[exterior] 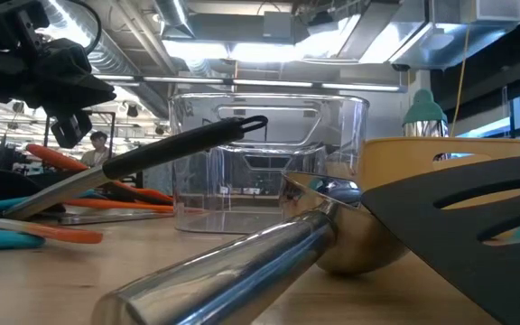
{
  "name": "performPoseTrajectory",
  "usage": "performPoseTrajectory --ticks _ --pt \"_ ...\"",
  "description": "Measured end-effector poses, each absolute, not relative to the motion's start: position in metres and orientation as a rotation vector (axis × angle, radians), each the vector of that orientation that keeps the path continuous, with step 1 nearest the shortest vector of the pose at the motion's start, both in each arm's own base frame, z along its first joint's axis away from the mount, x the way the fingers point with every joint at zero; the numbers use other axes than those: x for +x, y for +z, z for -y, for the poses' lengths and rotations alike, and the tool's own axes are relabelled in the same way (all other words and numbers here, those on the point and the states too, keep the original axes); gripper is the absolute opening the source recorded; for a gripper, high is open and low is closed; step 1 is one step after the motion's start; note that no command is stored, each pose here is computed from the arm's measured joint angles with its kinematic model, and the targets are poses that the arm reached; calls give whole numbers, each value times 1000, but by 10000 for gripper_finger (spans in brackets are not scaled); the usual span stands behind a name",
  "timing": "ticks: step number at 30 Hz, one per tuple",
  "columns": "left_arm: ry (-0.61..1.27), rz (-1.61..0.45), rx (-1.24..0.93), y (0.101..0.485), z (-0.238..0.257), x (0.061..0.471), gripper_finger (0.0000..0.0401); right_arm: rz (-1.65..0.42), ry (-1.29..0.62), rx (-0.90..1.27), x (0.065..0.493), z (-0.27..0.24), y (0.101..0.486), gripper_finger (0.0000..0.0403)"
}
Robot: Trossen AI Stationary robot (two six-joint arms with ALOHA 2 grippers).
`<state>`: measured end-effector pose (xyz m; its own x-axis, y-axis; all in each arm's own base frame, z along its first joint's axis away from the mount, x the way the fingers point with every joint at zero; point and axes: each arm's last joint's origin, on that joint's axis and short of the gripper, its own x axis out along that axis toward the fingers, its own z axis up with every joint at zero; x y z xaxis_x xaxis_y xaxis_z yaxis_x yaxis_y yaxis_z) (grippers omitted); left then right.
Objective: Pick & Place Kitchen Items
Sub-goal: Put the ice shovel into the green bin
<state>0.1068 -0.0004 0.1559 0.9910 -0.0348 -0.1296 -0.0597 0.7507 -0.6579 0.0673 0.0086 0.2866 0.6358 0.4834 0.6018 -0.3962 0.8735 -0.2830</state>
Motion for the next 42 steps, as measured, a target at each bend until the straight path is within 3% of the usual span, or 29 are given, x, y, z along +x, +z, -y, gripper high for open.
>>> performPoseTrajectory --ticks 12,22,34,39,42 --pt "14 -137 -722 156 0 107 29 324 606 271 155 -8 309 202" --pt "13 -137 -722 156 0 107 29 255 736 312 201 -35 334 202" --pt "19 -117 -721 157 0 107 29 213 780 343 220 -47 335 202" --pt "127 69 -836 169 -5 107 29 212 803 349 218 -52 336 202" --pt "93 186 -890 180 -5 107 29 228 826 319 217 -58 336 202"
